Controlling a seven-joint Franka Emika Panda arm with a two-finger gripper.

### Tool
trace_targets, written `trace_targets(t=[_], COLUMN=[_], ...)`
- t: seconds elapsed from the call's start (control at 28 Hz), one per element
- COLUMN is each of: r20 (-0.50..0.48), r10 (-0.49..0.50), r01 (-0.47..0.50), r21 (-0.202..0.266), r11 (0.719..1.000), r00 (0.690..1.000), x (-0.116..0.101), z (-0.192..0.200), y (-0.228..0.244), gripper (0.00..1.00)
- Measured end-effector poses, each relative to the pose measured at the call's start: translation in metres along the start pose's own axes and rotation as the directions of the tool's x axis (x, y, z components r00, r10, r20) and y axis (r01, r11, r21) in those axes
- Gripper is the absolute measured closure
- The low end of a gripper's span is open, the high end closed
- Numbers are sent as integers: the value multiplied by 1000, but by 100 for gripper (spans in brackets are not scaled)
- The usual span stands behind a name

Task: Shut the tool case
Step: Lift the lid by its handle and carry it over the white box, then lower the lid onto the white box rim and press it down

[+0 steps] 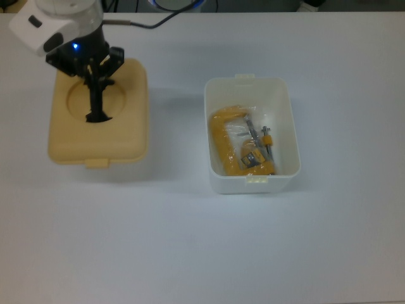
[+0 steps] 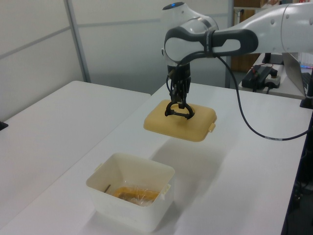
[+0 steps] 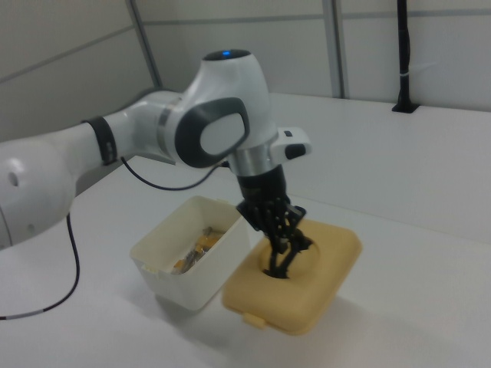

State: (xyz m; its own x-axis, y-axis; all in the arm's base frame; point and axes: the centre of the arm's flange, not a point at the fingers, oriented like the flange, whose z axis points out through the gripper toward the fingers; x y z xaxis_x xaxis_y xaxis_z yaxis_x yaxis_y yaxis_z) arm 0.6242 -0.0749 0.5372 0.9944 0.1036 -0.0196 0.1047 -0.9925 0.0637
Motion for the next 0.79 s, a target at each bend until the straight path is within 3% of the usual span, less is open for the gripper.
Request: trace_targets(t=[0.25,0.79], r20=[14,4], r10=[64,156], r01=[-65,-156], r21=[64,65], r11=[996,986], r00=[998,988], x=[-2,4], z=[-25,-25], y=[-49,-239], gripper=[89,89])
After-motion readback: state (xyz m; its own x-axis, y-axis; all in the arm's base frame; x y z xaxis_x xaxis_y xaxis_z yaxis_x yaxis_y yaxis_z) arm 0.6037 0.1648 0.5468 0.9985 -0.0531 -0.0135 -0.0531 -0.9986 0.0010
